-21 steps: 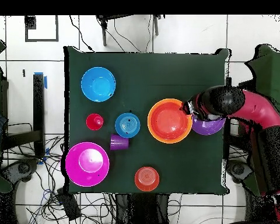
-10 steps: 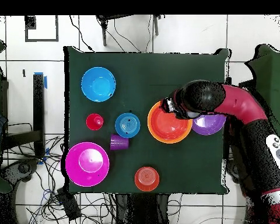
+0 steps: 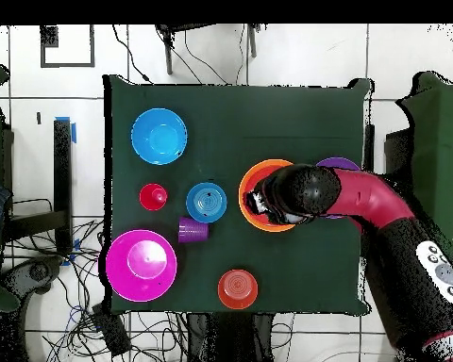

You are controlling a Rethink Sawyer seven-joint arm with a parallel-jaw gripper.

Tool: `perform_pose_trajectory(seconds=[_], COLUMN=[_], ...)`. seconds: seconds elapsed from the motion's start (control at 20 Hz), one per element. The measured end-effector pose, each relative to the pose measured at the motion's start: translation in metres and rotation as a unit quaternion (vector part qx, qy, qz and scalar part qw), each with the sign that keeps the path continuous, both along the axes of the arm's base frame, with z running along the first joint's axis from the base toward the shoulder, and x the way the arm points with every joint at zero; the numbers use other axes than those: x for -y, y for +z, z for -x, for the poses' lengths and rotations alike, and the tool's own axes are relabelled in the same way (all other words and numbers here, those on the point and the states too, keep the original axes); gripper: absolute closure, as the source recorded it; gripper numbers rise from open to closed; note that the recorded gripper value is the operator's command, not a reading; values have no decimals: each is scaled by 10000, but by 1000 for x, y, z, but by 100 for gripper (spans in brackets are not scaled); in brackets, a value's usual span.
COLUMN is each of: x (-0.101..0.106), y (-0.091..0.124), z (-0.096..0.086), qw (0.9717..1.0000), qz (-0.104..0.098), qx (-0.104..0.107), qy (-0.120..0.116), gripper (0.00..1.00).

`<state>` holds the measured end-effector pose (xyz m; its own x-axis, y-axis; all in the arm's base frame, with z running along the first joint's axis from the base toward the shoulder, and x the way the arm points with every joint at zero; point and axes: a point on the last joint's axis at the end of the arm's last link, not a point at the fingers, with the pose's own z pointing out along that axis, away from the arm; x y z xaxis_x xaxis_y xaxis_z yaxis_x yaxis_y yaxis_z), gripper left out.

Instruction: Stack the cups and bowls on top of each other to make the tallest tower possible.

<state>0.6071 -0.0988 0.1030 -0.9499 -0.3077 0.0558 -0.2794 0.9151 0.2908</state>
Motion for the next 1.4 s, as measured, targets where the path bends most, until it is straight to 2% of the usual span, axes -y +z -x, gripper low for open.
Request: perform_pose_trajectory(seconds=[0.2, 0.3, 0.45, 0.55, 0.65, 0.9, 1.15, 1.4], x=[-8, -14, -23, -28, -39, -72, -108, -130], y=[-7, -10, -15, -16, -17, -22, -23, -21], z=[19, 23, 25, 22, 14, -3, -19, -30], qw=[10000, 9999, 9996, 9992, 9978, 9949, 9932, 9921], qz=[-70, -91, -104, -96, -75, -103, -204, -283], qx=[-27, 39, 255, 387, 643, 940, 964, 928], qy=[32, 44, 23, -7, -106, -353, -616, -788], gripper=[0, 0, 0, 0, 0, 0, 0, 0])
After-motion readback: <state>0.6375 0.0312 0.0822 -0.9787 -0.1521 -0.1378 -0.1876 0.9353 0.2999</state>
